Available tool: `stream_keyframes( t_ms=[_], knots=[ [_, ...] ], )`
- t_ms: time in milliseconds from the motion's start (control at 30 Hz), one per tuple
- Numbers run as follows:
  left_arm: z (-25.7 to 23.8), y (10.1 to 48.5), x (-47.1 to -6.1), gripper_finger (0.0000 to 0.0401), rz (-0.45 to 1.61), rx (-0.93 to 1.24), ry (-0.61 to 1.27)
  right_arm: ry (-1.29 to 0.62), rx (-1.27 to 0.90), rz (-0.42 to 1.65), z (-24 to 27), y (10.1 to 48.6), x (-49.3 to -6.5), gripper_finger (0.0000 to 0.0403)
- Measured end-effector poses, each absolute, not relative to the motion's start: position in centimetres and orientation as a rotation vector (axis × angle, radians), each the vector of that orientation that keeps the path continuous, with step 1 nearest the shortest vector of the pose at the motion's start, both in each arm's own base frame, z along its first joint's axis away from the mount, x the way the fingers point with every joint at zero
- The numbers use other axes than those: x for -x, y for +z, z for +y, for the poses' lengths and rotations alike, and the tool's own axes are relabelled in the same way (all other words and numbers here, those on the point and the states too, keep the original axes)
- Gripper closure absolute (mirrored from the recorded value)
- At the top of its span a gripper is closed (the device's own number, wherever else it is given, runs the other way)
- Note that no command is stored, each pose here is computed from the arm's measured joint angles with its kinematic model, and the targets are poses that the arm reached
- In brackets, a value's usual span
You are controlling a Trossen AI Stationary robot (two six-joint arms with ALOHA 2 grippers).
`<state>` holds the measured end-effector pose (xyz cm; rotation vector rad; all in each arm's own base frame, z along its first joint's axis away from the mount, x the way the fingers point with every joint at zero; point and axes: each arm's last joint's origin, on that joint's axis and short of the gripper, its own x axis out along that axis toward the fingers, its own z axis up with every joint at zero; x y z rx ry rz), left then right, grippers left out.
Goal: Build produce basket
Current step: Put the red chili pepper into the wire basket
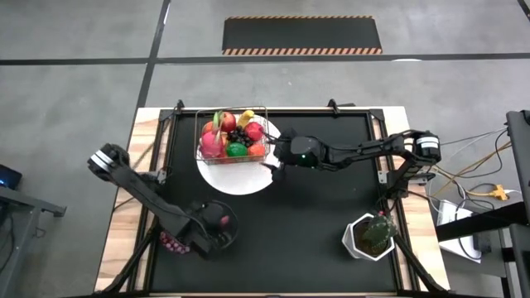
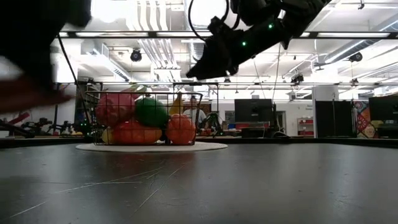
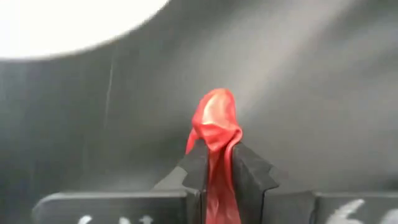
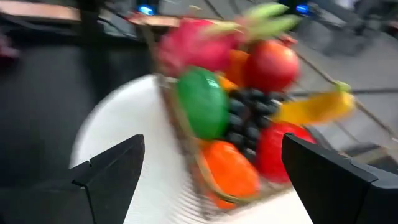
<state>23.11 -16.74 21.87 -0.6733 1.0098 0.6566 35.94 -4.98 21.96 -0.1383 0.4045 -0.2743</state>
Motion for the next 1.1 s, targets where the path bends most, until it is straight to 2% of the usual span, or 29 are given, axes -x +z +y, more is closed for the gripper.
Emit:
stream_keyframes(
  t_ms=[133,300,467,600,767,1100],
  knots=[
    [-15.4,25.5,-22.8,0.0375,0.743,0.504,0.536,-0.117,0.123,0.347,-3.5,22.2,-36.2,0.0042],
    [-14.5,28.8,-22.5,0.0375,0.515,0.174,0.333,0.109,0.119,0.252,-1.2,21.8,-36.2,0.0042],
    [-13.5,30.9,-22.3,0.0377,0.278,-0.098,0.185,0.168,0.147,0.248,1.0,21.2,-35.8,0.0042],
    [-12.6,30.6,-21.7,0.0378,0.091,-0.273,0.155,0.201,0.168,0.199,2.3,21.4,-35.7,0.0042],
    [-11.3,28.8,-20.6,0.0379,-0.044,-0.291,0.151,0.219,0.191,0.122,3.2,22.0,-35.7,0.0044],
    [-10.3,26.0,-19.5,0.0374,-0.097,-0.235,0.172,0.137,0.235,0.032,3.0,24.5,-36.7,0.0057]
  ],
)
